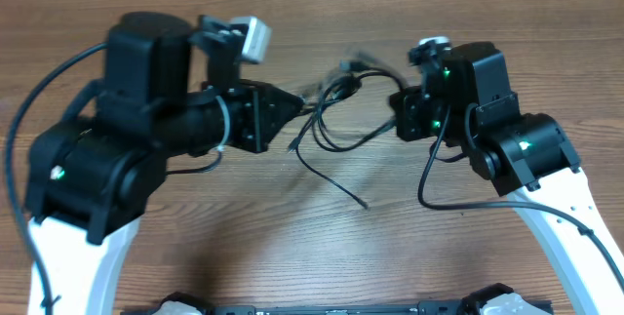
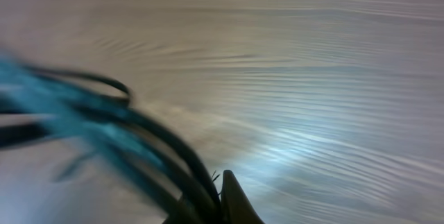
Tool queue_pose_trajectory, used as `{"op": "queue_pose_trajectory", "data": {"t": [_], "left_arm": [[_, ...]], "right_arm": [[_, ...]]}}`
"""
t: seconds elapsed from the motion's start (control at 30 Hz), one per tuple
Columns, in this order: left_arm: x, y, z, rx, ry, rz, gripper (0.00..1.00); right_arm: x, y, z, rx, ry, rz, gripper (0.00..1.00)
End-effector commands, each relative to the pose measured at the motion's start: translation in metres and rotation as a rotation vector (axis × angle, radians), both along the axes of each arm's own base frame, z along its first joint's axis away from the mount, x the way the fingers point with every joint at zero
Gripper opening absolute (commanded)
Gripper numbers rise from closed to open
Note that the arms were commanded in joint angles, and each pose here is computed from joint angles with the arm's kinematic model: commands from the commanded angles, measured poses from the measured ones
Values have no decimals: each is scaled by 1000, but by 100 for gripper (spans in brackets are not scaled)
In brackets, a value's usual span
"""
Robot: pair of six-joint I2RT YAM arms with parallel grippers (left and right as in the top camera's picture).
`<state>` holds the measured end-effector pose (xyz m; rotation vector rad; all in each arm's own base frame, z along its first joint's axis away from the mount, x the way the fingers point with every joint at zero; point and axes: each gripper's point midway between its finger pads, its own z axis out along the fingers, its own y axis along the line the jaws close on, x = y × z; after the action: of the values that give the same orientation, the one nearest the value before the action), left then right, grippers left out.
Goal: Untangle cables
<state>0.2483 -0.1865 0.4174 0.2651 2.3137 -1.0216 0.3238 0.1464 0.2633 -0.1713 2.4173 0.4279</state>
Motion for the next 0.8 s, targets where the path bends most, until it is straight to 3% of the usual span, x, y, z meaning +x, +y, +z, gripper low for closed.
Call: {"op": "queue_pose_trajectory", "data": {"t": [0.0,0.13,0.4,0.53,0.6,0.77], "left_arm": [[-15,10,26,-26,-87,9,4],[-16,14,24,-13,-83,26,4],[-14,20,17,26,-75,56,7],[-12,28,9,72,-59,92,19],[-10,36,-3,121,-24,128,25],[-4,50,-25,215,43,192,29]], "right_arm": [[15,-42,0,-52,-20,-315,4],[15,-64,-1,-68,-22,-482,4],[15,-62,-1,-105,-30,-426,4],[17,-58,1,-87,-38,-409,4],[21,-41,7,-49,-61,-307,4],[20,21,33,88,-156,81,4]]}}
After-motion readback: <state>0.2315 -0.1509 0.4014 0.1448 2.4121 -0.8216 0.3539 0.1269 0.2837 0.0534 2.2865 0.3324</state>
